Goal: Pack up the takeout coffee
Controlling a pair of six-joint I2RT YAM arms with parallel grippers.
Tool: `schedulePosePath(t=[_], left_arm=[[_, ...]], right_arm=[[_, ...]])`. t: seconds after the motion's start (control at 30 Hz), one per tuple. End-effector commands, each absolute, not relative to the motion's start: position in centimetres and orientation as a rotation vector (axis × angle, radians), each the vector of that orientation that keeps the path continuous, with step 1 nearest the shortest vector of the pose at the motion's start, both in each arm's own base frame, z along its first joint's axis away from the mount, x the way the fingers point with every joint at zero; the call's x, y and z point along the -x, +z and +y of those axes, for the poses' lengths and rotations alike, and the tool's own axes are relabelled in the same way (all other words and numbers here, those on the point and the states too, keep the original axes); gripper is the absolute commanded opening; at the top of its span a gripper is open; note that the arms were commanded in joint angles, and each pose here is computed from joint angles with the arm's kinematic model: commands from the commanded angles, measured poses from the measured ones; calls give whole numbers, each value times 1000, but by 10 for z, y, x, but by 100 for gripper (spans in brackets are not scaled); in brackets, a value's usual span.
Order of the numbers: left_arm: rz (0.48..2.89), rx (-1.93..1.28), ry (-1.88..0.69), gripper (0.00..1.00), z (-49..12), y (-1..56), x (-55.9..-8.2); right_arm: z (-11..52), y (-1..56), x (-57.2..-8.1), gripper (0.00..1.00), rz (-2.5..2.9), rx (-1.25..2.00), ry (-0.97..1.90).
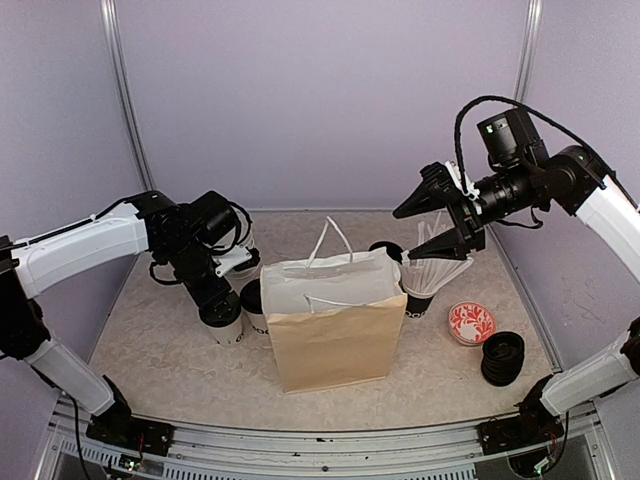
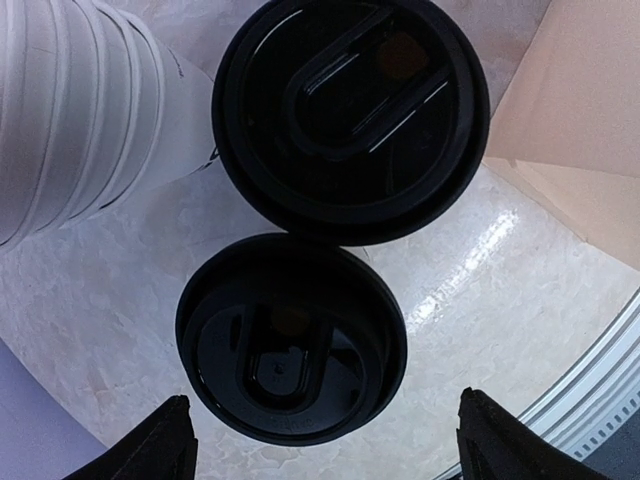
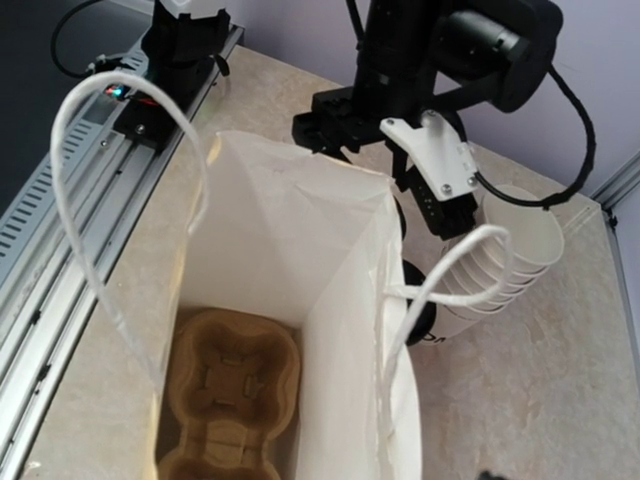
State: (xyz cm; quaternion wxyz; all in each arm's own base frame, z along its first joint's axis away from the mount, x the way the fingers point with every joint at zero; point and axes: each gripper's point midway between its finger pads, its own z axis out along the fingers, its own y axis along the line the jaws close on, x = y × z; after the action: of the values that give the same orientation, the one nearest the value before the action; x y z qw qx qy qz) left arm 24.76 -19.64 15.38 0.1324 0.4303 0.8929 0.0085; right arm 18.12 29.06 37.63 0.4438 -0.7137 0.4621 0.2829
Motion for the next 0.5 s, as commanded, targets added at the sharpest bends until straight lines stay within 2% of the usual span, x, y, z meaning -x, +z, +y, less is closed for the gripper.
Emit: schedulePosePath(t=[0.0, 0.27, 0.47], left_arm=[[2549, -1271, -37, 88, -199, 156, -256], [2612, -1278, -144, 86, -203, 143, -262], [2656, -1270, -95, 83, -196, 132, -267]], right_arm=[[291, 372, -181, 66, 1148, 1777, 728], [292, 371, -181, 66, 1144, 1781, 735], [290, 368, -180, 66, 1151, 1783, 728]])
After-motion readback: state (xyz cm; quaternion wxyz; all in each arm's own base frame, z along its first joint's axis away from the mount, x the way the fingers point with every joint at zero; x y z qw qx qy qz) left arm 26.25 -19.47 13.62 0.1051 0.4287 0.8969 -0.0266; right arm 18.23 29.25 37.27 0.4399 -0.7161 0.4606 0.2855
